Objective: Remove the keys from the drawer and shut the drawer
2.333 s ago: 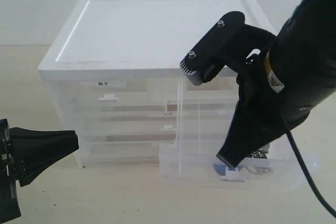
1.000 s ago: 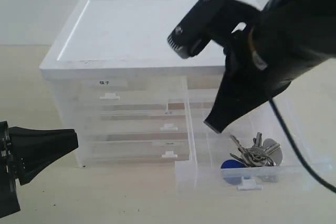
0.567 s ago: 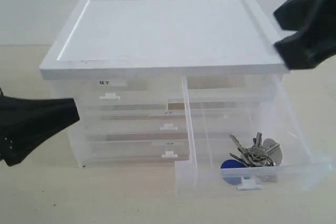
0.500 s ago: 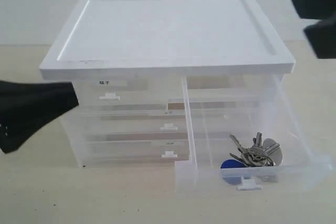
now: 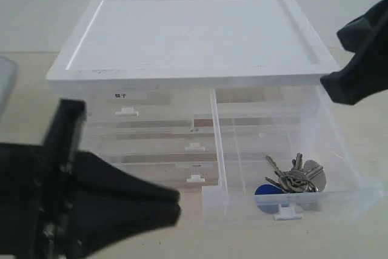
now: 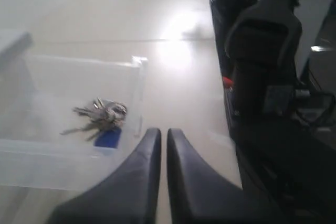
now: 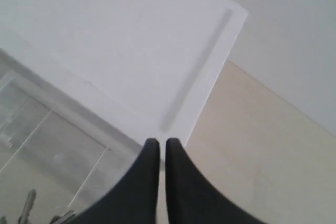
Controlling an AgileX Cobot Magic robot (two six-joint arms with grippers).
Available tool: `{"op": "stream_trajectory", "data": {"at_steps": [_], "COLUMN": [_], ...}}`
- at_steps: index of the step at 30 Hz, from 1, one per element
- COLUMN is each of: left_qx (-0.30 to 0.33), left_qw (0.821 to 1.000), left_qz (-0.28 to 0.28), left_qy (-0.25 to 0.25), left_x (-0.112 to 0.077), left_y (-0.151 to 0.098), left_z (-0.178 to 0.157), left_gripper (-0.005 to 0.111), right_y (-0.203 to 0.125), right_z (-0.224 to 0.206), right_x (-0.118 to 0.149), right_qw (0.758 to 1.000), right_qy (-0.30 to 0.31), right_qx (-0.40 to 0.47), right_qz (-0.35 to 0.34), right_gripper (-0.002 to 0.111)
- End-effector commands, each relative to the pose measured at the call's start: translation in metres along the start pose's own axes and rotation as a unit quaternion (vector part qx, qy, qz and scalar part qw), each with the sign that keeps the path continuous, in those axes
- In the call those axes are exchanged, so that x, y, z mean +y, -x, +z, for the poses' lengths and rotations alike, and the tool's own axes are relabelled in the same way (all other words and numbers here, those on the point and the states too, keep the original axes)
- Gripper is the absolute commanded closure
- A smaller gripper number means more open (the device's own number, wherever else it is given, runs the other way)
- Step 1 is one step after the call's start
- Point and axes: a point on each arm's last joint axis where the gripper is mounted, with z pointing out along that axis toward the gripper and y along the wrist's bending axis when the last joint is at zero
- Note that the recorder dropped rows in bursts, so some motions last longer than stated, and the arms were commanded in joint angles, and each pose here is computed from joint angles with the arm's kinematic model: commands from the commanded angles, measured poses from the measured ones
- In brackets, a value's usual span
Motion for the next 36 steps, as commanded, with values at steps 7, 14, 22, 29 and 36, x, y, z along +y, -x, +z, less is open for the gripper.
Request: {"op": "stream_trajectory", "data": {"at_steps": [7,14,22,29,36], "left_qx": [0.061,0.07,0.047,-0.034,-0.06], "left_qw": [0.998,0.993,0.994,0.997,0.975], "left_qz": [0.005,-0.009,-0.01,0.043,0.057], "left_qy": [-0.025,0.096,0.097,0.054,0.206], "left_x": [-0.003,0.036,0.035,-0.003,-0.009], "left_y": [-0.03,-0.031,-0.017,0.024,0.035], "left_z": [0.088,0.117,0.113,0.064,-0.016], "left_gripper": [0.102,0.102,0.102,0.102,0.102], "right_y": [0.0,-0.009,-0.01,-0.014,-0.019], "right_z": [-0.001,0.007,0.007,0.007,0.01], "right_x": [-0.011,-0.002,0.0,0.01,0.018], "right_qw": [0.999,0.999,1.0,0.999,0.995], "right_qy": [-0.053,-0.035,-0.026,0.03,0.059], "right_qx": [-0.003,0.001,0.005,0.026,0.063], "right_qz": [0.001,-0.006,-0.006,-0.026,-0.048], "right_gripper": [0.107,0.107,0.107,0.107,0.092]}}
